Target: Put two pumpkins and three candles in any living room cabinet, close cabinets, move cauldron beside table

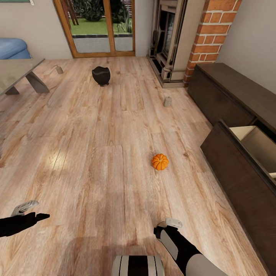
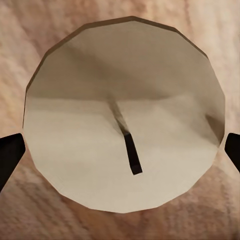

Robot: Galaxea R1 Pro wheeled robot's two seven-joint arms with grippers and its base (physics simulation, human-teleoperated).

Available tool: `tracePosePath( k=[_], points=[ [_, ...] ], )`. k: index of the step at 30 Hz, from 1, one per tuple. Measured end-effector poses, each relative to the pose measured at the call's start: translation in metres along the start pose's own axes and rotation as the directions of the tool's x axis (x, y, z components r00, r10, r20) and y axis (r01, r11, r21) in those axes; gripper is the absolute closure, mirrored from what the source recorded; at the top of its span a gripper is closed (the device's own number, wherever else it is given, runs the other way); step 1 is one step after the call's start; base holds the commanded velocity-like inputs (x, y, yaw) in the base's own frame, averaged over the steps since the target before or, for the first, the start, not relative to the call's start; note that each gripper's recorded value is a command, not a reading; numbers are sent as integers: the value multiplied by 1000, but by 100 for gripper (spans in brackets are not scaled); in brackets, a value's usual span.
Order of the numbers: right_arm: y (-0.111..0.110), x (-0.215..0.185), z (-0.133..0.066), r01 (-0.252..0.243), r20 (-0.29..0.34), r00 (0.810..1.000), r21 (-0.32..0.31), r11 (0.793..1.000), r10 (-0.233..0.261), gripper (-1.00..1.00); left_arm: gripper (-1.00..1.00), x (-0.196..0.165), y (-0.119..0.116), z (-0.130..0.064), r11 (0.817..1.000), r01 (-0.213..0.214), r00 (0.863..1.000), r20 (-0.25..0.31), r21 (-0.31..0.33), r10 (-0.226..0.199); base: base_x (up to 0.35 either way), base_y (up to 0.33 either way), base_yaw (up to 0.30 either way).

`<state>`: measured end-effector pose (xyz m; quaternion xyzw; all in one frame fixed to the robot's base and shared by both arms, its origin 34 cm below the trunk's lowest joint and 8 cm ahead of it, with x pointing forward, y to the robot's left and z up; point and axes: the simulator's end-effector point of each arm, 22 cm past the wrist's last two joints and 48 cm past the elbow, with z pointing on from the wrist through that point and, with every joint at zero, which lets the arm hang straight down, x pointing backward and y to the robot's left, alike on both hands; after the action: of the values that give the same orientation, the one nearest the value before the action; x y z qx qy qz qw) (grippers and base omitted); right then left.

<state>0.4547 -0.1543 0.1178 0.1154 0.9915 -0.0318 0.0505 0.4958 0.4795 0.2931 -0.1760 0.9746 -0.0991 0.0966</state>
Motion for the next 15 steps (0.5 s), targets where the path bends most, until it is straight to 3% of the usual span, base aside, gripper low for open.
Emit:
tracePosePath(
  k=[2,3,15],
  points=[
    [0,0,0,0,0,1000,0,1000,0,-100,-100,0,0,0,1000,0,1000,0,1,0,0,0,0],
    [0,0,0,0,0,1000,0,1000,0,100,-100,0,0,0,1000,0,1000,0,1,0,0,0,0],
    [0,0,0,8,2,1000,2,1000,-8,100,-100,0,-1,0,1000,0,1000,-1,1,0,0,0,0]
  ],
)
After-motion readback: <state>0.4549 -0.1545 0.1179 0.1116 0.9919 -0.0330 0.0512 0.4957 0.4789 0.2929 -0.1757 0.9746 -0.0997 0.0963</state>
